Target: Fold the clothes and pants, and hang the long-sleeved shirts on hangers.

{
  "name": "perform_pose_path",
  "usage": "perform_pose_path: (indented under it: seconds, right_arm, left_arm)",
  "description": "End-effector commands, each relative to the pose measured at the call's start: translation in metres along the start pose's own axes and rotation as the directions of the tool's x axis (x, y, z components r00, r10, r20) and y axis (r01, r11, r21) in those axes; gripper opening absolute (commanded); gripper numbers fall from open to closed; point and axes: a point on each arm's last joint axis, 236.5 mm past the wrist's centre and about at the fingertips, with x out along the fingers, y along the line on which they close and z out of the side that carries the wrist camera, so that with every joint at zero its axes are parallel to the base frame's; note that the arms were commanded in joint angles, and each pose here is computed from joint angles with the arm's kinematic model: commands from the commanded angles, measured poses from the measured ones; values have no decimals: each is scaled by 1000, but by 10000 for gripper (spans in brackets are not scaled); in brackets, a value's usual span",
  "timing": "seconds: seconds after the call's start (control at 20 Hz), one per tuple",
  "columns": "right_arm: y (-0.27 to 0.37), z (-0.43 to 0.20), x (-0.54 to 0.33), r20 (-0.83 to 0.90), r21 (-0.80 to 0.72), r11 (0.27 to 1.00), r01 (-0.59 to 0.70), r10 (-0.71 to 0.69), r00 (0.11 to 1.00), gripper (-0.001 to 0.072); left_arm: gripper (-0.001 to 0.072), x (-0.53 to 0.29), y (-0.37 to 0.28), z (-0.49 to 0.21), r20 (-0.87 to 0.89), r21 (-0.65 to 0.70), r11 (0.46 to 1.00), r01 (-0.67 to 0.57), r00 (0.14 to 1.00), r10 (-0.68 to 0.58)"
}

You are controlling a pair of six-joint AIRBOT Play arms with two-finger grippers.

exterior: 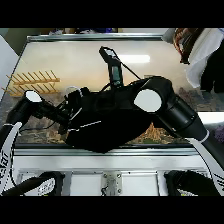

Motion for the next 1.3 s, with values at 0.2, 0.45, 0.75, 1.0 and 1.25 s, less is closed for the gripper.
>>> perform_pose_path:
  seconds: [0.2,0.45,0.75,1.0,1.25]
  right_arm:
    - [5,-11,28,-29,-2,1000,-13,13,999,23]
    - [5,-15,28,-42,-56,998,-12,9,999,28]
    - [8,-13,23,-33,-141,990,-20,16,999,394]
    - [-9,-21,-11,-81,-223,974,34,-53,995,403]
    - [-22,-29,-24,-124,-252,966,61,-94,988,720]
  left_arm:
    - [20,0,0,1,2,1,1000,0,1000,0]
    - [20,0,0,1,2,1,1000,0,1000,0]
    - [20,0,0,1,2,1,1000,1,1000,-1]
    - [20,0,0,1,2,1,1000,0,1000,0]
    - [20,0,0,1,2,1,1000,0,1000,0]
